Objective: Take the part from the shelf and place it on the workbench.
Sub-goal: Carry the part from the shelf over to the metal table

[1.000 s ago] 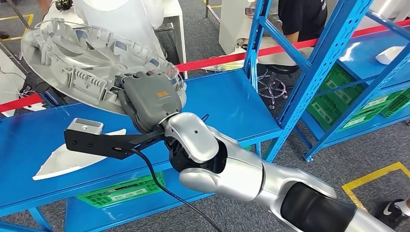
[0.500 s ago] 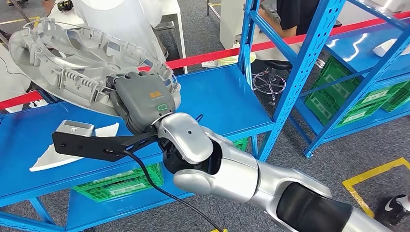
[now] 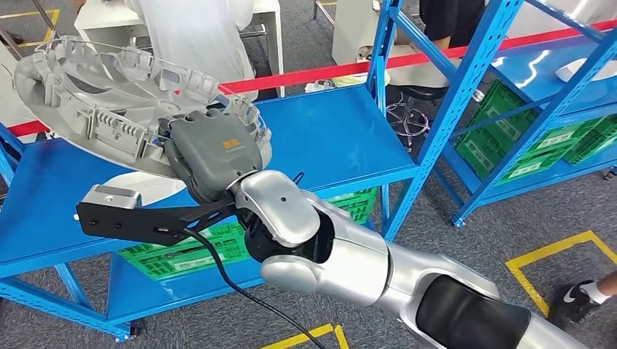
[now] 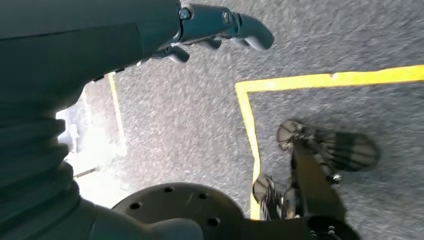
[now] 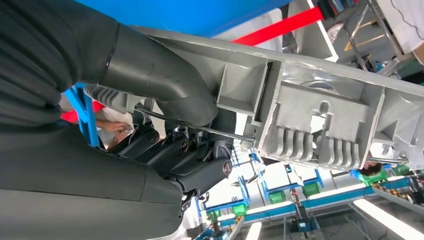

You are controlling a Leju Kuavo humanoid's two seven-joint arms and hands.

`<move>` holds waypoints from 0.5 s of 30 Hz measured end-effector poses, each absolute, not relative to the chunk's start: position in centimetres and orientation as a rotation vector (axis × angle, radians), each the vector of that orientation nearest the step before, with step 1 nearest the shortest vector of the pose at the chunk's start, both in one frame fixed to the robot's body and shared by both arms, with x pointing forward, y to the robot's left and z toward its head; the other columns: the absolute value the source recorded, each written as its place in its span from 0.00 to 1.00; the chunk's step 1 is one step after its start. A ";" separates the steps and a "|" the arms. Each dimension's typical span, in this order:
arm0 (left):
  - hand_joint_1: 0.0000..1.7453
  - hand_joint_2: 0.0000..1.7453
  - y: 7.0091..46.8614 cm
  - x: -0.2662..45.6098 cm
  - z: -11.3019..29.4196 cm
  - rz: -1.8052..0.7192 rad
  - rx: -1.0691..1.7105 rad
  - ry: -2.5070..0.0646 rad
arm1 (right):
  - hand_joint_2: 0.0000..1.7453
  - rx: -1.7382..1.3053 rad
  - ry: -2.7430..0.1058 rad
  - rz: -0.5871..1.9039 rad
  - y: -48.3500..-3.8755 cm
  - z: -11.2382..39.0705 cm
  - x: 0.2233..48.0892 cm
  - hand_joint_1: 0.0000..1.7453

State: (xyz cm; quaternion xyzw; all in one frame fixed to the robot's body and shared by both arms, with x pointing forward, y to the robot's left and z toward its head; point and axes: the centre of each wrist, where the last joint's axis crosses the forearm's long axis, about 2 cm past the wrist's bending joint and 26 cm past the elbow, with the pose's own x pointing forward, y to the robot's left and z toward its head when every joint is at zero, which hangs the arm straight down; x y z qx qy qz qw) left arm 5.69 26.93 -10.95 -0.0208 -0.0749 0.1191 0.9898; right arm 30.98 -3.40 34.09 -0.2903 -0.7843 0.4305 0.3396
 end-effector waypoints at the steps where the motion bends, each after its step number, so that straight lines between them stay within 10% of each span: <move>1: 0.00 1.00 26.8 5.7 -10.9 0.242 -0.044 -0.148 | 1.00 -0.752 -2.045 1.119 -3.3 34.2 30.9 1.00; 15: 0.00 1.00 26.5 5.8 -10.9 0.279 -0.036 -0.132 | 1.00 -0.703 -2.064 1.139 -2.3 34.7 30.1 1.00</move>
